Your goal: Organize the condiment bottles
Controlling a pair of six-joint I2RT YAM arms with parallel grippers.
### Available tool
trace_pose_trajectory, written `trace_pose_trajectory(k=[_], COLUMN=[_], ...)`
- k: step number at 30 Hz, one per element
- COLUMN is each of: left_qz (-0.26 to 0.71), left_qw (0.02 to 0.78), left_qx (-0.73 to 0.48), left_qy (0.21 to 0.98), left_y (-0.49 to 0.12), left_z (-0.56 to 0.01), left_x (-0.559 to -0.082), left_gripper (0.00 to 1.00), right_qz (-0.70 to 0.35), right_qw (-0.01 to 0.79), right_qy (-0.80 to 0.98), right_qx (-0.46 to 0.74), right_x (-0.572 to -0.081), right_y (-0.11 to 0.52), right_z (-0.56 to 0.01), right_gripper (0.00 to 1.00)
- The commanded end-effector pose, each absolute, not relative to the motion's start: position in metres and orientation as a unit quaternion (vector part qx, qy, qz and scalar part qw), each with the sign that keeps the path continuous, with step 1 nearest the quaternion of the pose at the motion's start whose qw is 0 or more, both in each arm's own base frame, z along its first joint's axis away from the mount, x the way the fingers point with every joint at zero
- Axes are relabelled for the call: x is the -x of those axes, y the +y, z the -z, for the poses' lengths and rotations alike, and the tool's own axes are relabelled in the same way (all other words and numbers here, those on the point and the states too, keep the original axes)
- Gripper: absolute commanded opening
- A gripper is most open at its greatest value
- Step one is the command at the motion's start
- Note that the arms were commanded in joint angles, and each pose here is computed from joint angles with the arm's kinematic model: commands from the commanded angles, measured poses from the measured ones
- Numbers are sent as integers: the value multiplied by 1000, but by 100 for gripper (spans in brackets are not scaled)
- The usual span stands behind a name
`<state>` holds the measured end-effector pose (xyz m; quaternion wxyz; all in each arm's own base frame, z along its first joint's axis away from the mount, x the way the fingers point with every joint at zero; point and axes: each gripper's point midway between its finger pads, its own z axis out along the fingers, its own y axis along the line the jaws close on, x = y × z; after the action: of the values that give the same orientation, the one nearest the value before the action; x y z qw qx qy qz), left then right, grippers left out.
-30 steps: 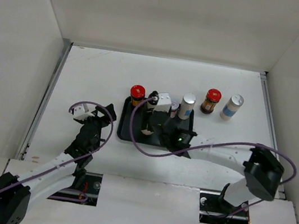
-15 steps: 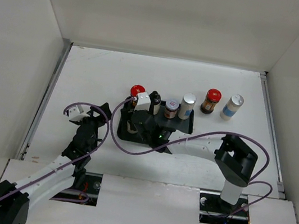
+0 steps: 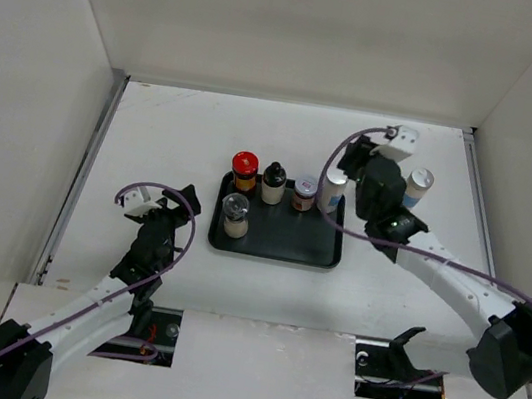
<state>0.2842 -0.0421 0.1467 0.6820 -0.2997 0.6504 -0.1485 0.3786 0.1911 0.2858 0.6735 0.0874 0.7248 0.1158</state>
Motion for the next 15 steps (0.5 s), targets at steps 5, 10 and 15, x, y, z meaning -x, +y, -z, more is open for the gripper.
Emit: trace_pose_trajectory(k=[5,10,15], left_qz=[168,173,179], left_qw=[685,684,685], left_qx=[298,294,291], left_qy=[644,645,644], left_y=[-49,-52,-53], left_z=[-153,-154,-156], left_x=[-286,-287,-286], left_gripper=[83,83,83], right_qz=[54,62,43], right_qw=[609,587,568], right_qy=[781,796,814], right_qx=[-126,-131,-119], right_x=[-427,-450,-458], right_y=[85,65,70], right_z=[-230,-216,-194], right_gripper=[74,98,100])
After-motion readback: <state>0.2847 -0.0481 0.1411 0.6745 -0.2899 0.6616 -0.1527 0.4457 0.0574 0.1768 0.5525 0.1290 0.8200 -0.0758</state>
